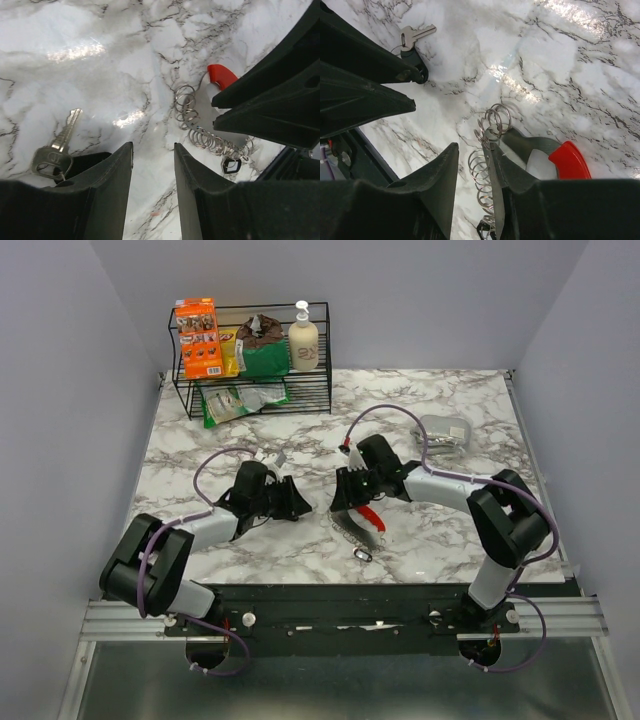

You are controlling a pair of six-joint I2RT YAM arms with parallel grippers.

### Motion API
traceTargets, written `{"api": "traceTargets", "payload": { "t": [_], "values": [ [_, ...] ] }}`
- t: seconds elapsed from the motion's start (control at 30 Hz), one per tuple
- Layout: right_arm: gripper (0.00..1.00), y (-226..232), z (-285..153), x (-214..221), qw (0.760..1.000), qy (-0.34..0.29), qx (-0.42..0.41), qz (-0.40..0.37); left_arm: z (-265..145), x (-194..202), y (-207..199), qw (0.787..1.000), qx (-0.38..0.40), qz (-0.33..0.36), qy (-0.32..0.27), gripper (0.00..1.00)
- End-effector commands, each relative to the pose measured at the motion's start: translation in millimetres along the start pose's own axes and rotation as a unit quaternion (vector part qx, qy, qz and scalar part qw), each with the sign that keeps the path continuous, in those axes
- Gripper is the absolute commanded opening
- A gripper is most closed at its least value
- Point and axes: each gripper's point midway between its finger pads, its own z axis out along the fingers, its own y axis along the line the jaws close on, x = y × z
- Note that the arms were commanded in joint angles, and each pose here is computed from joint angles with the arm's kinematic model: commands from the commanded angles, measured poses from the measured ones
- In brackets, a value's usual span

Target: Put the keys on the keyring

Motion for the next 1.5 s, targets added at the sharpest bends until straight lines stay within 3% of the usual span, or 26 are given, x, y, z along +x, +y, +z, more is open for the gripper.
{"api": "traceTargets", "payload": {
  "t": [0.0,0.17,0.3,0.93,1.37,1.47],
  "values": [
    [0.4,-4.8,3.8,10.1,1.0,0.011,0.008,-0.003,6.2,1.7,-18.6,0.998,0.061,0.0,0.002,0.47],
    [0.4,-7.3,8.0,16.2,1.0,0.021,0.006,0.001,15.0,10.8,-27.6,0.997,0.081,0.002,0.012,0.48],
    [0.4,-6.2,9.7,18.9,1.0,0.027,-0.001,0.002,23.8,18.1,-29.5,0.996,0.082,0.005,0.022,0.58],
    [0.34,-16.6,18.2,35.0,0.999,0.049,0.008,0.013,53.0,47.0,-25.4,0.997,0.049,0.027,0.049,0.58],
    [0.29,-10.1,20.2,33.7,0.999,0.049,-0.011,0.019,50.4,48.2,-29.4,0.996,0.064,0.035,0.043,0.43],
    [0.29,-9.5,18.9,33.7,0.999,0.048,-0.011,0.019,51.1,47.0,-26.2,0.997,0.056,0.038,0.041,0.32]
  ]
}}
